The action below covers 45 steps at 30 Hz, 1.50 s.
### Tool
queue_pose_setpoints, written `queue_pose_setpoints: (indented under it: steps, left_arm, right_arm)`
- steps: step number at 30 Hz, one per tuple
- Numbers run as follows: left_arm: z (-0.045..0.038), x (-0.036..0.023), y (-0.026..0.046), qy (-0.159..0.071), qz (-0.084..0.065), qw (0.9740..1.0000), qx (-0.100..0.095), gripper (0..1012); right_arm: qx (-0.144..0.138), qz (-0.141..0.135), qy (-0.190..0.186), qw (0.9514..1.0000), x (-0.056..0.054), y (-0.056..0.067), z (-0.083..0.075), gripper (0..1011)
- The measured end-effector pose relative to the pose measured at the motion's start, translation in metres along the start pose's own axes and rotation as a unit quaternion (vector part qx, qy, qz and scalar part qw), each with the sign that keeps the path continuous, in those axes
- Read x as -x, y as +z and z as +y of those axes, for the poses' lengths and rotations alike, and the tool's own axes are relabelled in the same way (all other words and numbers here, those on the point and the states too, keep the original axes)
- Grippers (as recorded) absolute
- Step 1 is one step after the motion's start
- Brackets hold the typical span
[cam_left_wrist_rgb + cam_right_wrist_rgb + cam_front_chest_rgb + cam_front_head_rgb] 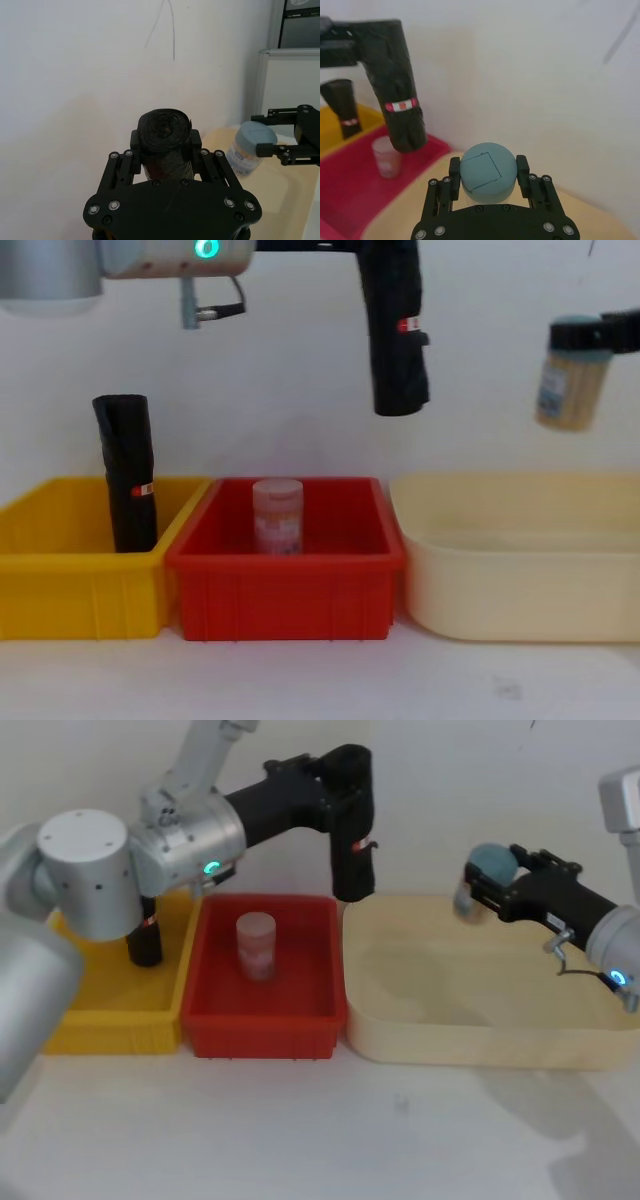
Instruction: Pick up the garbage bag with the one hand and transfer it to the other hand.
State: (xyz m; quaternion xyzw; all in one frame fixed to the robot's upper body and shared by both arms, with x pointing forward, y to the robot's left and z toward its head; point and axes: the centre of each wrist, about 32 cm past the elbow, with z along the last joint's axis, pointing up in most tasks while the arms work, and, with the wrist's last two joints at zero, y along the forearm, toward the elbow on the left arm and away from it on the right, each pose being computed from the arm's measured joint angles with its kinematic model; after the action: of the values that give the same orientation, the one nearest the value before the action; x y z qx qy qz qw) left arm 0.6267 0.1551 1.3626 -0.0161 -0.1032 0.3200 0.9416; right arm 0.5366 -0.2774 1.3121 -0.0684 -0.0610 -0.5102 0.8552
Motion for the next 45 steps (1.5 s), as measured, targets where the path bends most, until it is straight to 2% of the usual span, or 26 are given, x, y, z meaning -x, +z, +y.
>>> queue_pose_setpoints:
  steps: [1, 2, 3, 4, 5, 9, 14, 17, 21, 32, 39, 45]
  left_arm:
    - [-0.0056, 0.0013, -0.0003, -0.002, -0.002, 1.0000, 0.000, 519]
    - [-0.0056, 0.0013, -0.0003, -0.002, -0.002, 1.0000, 0.000, 519]
    - [-0.0111, 0.0029, -0.0008, -0.005, -0.003, 1.0000, -0.001, 519]
    - [-0.0132, 0.0035, -0.0009, -0.006, -0.004, 1.0000, -0.001, 519]
    - [-0.0175, 0.0047, -0.0008, -0.008, -0.006, 0.9999, -0.001, 519]
    - [-0.0261, 0.0072, -0.0012, -0.012, -0.010, 0.9999, -0.002, 519]
    - [-0.0342, 0.0098, -0.0010, -0.016, -0.013, 0.9998, -0.003, 518]
    - [-0.0368, 0.0108, -0.0010, -0.017, -0.014, 0.9997, -0.003, 519]
    - [-0.0409, 0.0123, -0.0009, -0.019, -0.016, 0.9997, -0.004, 519]
    - [-0.0458, 0.0140, -0.0005, -0.021, -0.019, 0.9996, -0.004, 519]
    - [-0.0474, 0.0145, -0.0005, -0.022, -0.020, 0.9996, -0.004, 519]
    - [-0.0481, 0.0148, -0.0005, -0.022, -0.020, 0.9995, -0.005, 519]
  right_arm:
    - [0.007, 0.001, -0.007, 1.0000, -0.004, -0.002, -0.001, 655]
    - [0.010, 0.001, -0.010, 0.9999, -0.006, -0.004, -0.002, 655]
    - [0.015, 0.001, -0.015, 0.9998, -0.009, -0.005, -0.003, 671]
    - [0.015, 0.001, -0.015, 0.9998, -0.009, -0.005, -0.003, 671]
    - [0.019, 0.002, -0.019, 0.9996, -0.012, -0.007, -0.004, 723]
    - [0.028, 0.003, -0.029, 0.9992, -0.018, -0.011, -0.006, 827]
    - [0.038, 0.003, -0.039, 0.9985, -0.024, -0.014, -0.008, 962]
    - [0.040, 0.003, -0.041, 0.9984, -0.025, -0.015, -0.009, 1000]
    - [0.038, 0.002, -0.039, 0.9985, -0.025, -0.015, -0.010, 1000]
    - [0.008, -0.011, 0.003, 0.9999, -0.018, -0.008, -0.008, 1000]
    - [-0.013, -0.029, 0.044, 0.9985, -0.007, -0.001, 0.003, 1000]
    - [-0.017, -0.058, 0.077, 0.9952, 0.007, 0.005, 0.021, 1000]
